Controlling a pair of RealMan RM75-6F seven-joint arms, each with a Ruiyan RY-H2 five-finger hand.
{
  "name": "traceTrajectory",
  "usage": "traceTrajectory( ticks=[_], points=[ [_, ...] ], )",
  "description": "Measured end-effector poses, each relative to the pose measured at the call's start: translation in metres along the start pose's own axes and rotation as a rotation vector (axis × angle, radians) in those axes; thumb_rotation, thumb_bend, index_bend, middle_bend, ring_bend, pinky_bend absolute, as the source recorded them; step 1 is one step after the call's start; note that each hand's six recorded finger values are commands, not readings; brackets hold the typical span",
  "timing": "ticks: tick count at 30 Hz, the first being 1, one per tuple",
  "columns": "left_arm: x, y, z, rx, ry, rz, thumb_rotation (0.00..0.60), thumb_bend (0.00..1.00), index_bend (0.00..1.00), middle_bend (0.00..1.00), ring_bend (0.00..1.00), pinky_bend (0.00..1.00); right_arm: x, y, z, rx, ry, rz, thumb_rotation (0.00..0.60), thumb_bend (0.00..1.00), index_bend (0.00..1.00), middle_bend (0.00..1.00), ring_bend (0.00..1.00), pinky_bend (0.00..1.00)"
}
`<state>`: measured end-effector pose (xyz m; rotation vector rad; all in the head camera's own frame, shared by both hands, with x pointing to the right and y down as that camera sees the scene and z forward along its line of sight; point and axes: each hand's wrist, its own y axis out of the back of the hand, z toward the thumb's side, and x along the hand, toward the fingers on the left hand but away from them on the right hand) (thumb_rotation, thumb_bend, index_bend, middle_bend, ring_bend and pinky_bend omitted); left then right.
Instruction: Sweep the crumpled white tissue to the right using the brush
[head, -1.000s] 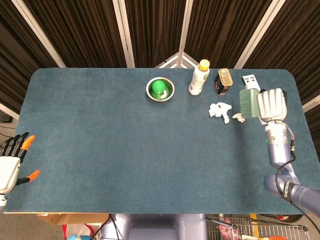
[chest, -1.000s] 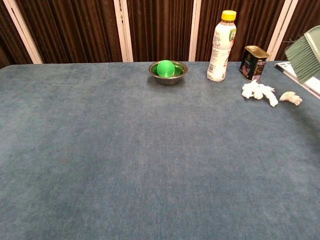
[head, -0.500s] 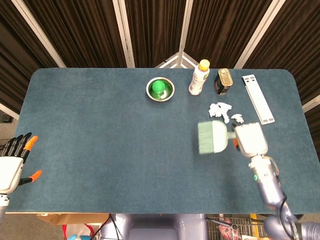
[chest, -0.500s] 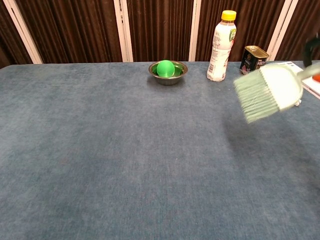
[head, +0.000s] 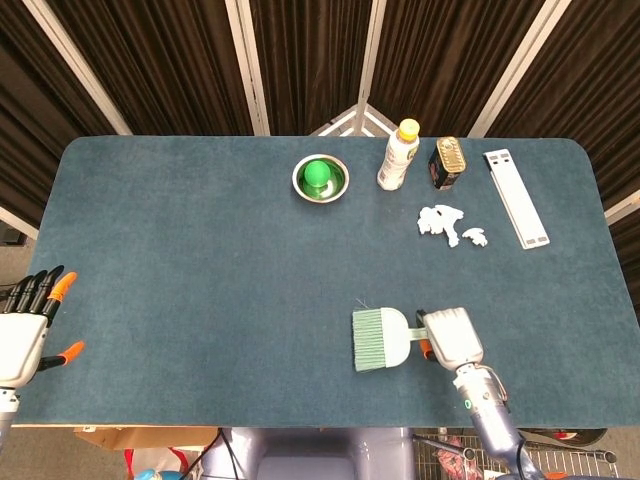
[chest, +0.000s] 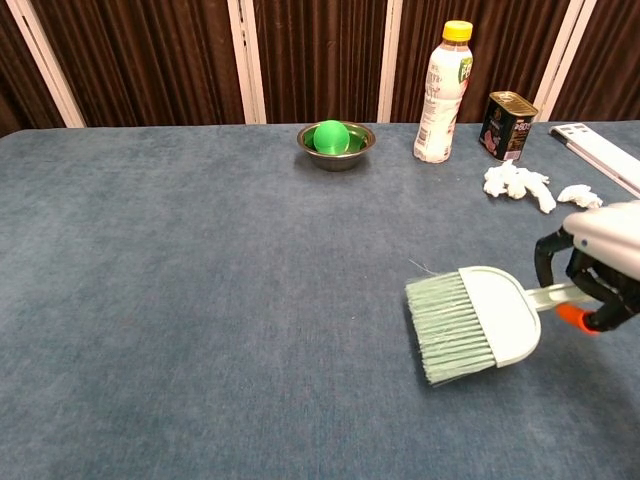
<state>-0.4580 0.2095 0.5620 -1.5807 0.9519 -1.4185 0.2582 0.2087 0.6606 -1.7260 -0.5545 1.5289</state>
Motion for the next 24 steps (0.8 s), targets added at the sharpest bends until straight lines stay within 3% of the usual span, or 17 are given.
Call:
traceTrajectory(
  ticks=[2,5,16,24],
  points=[
    [0.000,0.000,0.000,0.000,0.000,-0.003,0.600,0.00,0.00,0.00,0.00,0.06,0.001,-0.005,0.000,0.047,-0.006,0.011,0.600,0.42,0.00,0.06,0.10,0.19],
    [0.000,0.000,0.000,-0.001,-0.001,-0.002,0.600,0.00,0.00,0.00,0.00,0.06,0.002,-0.009,-0.004,0.104,-0.030,0.019,0.600,0.42,0.00,0.00,0.02,0.13],
    [-0.003,0.003,0.000,-0.010,0.001,0.014,0.600,0.00,0.00,0.00,0.00,0.06,0.017,0.015,-0.056,0.176,-0.145,-0.054,0.600,0.41,0.00,0.00,0.00,0.12],
    [-0.011,0.007,-0.002,0.000,0.004,0.028,0.600,0.00,0.00,0.00,0.00,0.06,0.055,0.038,-0.103,0.106,-0.188,-0.178,0.600,0.41,0.00,0.00,0.00,0.04]
  ],
)
